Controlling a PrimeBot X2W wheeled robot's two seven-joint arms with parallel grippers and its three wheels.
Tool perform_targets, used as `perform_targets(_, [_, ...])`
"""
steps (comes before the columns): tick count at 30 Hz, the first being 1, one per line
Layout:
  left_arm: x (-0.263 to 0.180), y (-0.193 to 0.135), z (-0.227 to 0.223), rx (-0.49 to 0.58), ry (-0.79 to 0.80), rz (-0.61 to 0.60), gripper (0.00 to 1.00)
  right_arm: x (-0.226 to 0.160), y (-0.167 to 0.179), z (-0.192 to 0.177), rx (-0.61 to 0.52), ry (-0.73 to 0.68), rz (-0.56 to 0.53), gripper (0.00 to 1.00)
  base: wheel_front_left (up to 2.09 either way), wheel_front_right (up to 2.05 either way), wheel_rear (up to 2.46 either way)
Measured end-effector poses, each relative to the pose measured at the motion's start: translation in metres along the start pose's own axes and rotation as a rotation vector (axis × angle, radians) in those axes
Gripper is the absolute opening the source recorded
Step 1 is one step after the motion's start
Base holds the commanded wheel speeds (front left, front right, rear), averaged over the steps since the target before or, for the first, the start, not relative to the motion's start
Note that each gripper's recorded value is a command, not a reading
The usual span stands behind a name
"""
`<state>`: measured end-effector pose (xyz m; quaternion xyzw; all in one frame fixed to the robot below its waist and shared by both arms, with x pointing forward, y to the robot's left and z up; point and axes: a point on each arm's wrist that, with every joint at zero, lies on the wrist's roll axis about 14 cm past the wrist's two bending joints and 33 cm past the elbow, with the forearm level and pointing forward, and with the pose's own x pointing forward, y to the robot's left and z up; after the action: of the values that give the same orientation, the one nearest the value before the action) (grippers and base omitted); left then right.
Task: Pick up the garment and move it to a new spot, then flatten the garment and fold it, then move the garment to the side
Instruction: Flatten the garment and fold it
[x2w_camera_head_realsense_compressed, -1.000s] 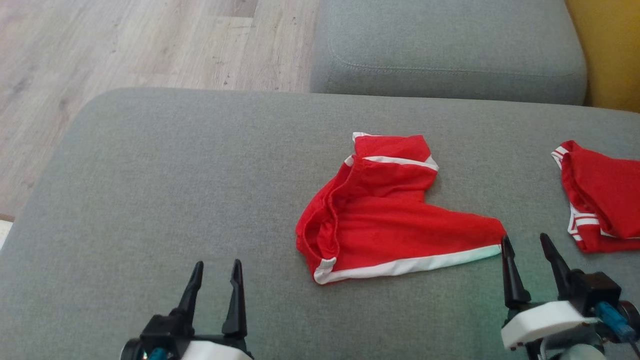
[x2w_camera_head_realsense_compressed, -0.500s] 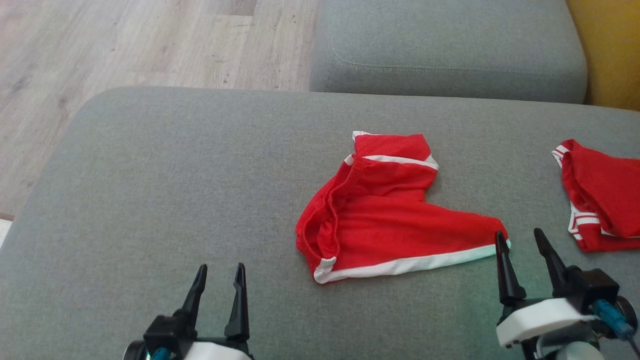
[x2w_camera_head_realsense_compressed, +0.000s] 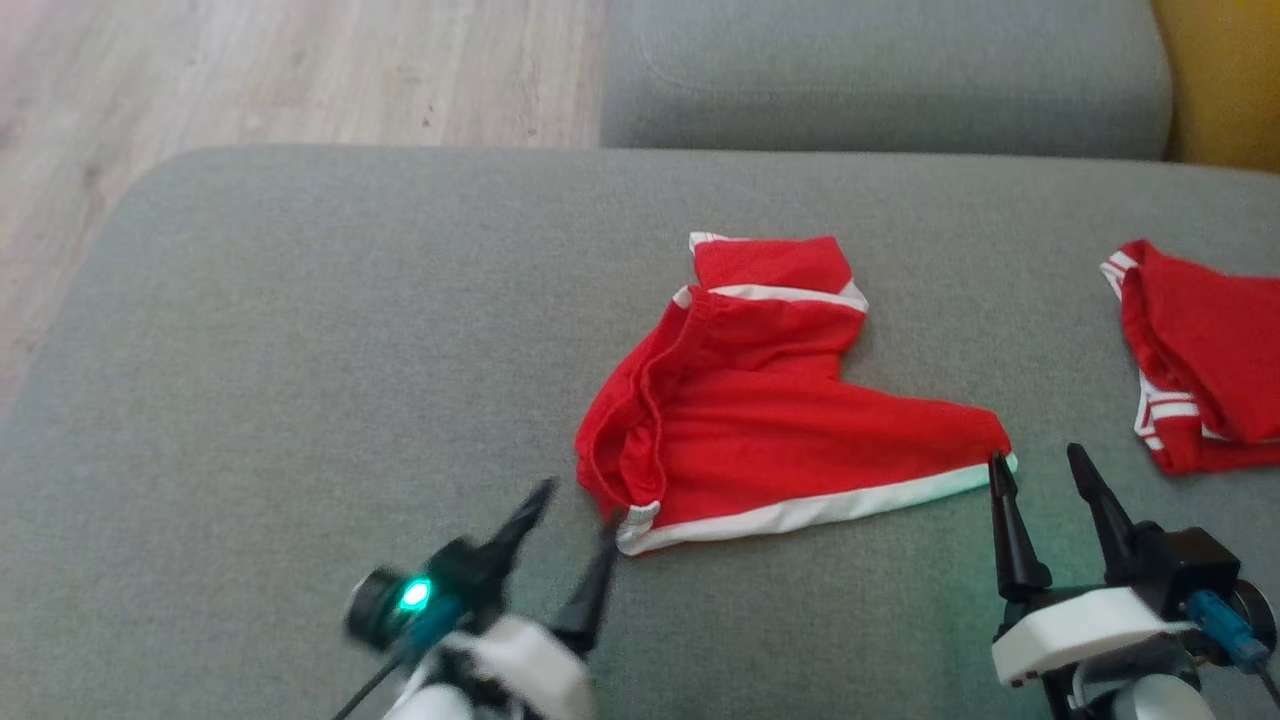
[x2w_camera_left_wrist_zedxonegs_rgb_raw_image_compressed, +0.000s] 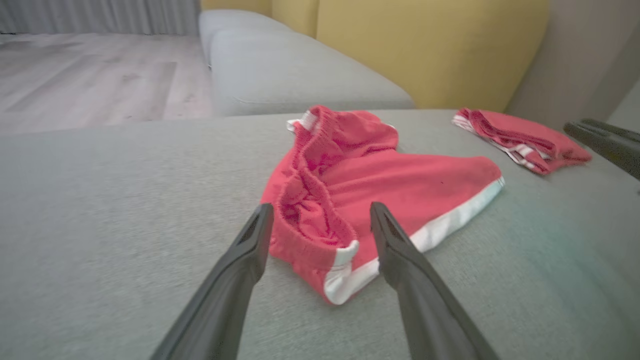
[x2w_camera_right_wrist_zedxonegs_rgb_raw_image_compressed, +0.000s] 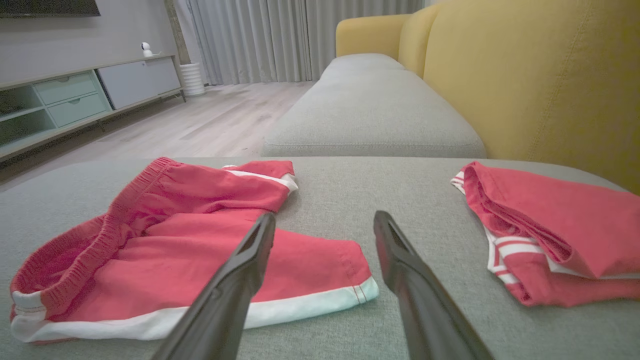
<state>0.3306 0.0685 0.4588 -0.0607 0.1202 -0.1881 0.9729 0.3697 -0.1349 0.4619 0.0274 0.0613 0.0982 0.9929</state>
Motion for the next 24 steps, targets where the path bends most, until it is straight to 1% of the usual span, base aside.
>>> perform_targets(3, [0.017, -0.025, -0.002, 0.045, 0.056, -0.121, 1.00, 0.001, -0.003, -0.005, 0.004, 0.016, -0.009, 1.00, 0.00, 0.00, 0.00])
perform_targets(7, [0.032, -0.040, -0.019, 0.082, 0.158, -0.203, 1.00, 0.001, -0.006, -0.012, 0.002, 0.041, -0.016, 1.00, 0.00, 0.00, 0.00])
perform_targets(10, [0.040, -0.035, -0.036, 0.111, 0.247, -0.211, 1.00, 0.003, -0.009, -0.012, 0.003, 0.040, -0.027, 1.00, 0.00, 0.00, 0.00])
perform_targets(14, [0.045, -0.026, -0.054, 0.122, 0.328, -0.199, 1.00, 0.005, -0.017, -0.013, 0.005, 0.043, -0.047, 1.00, 0.00, 0.00, 0.00])
perform_targets(19, [0.041, -0.016, -0.072, 0.128, 0.399, -0.179, 1.00, 0.005, -0.020, -0.015, 0.000, 0.050, -0.055, 1.00, 0.00, 0.00, 0.00])
perform_targets(23, [0.039, -0.016, -0.075, 0.135, 0.411, -0.188, 1.00, 0.006, -0.019, -0.015, 0.000, 0.050, -0.055, 1.00, 0.00, 0.00, 0.00])
perform_targets(24, [0.038, -0.016, -0.076, 0.137, 0.415, -0.189, 0.89, 0.006, -0.019, -0.015, 0.000, 0.050, -0.054, 1.00, 0.00, 0.00, 0.00])
